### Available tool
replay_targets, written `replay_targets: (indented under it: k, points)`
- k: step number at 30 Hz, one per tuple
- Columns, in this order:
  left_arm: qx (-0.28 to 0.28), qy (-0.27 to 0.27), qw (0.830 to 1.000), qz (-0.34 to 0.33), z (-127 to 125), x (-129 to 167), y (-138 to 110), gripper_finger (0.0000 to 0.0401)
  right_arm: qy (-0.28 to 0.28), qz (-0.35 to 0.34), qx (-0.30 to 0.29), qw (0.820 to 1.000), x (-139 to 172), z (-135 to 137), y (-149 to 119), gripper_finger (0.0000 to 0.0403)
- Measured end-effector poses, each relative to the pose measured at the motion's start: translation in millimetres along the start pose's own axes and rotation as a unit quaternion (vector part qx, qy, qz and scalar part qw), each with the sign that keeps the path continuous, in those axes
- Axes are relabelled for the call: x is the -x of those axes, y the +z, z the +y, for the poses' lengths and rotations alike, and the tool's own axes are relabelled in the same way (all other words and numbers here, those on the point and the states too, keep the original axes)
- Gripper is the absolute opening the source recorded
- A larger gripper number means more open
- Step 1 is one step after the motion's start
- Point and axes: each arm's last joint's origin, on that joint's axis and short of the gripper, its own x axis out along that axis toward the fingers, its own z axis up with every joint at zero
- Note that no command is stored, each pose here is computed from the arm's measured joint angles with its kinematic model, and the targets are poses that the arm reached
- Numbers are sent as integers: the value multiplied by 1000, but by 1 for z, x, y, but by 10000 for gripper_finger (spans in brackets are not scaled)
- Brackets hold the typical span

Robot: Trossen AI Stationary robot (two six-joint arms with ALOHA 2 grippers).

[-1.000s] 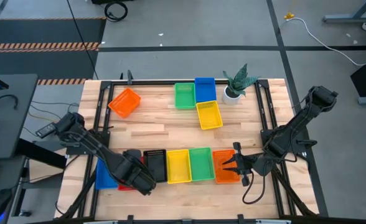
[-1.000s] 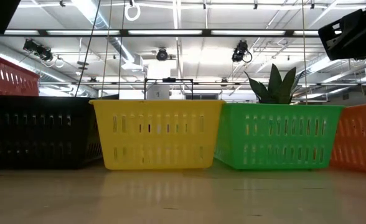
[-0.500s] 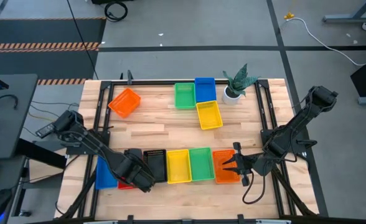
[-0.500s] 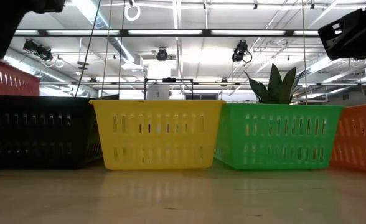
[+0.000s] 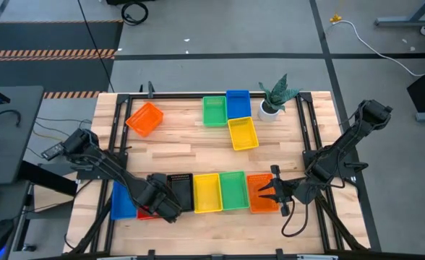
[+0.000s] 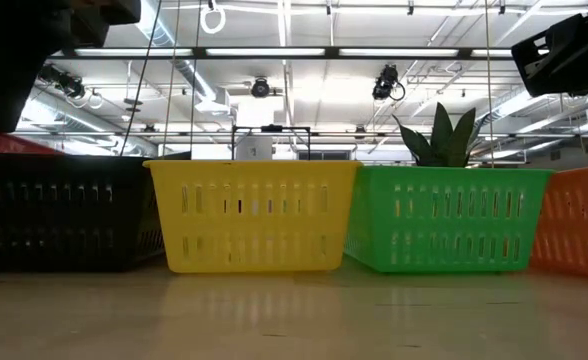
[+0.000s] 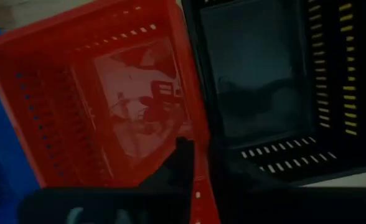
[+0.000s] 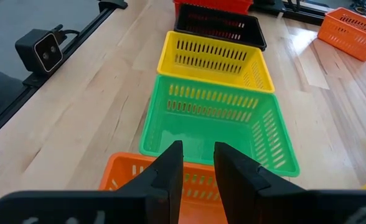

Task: Stack baskets by color
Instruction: Stack the top red bin on top of the red bin, then stack the top orange bin on top of the orange bin

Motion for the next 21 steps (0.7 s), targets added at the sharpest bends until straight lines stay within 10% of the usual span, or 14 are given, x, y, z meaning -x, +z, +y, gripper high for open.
replay_targets:
  k: [11, 21]
  points:
    - [-6, -49, 999, -18, 11, 49, 15, 208, 0, -1, -1, 1000, 0, 0, 0, 96]
    - [-30, -3, 995, -92, 5, 29, 16, 117, 0, -1, -1, 1000, 0, 0, 0, 96]
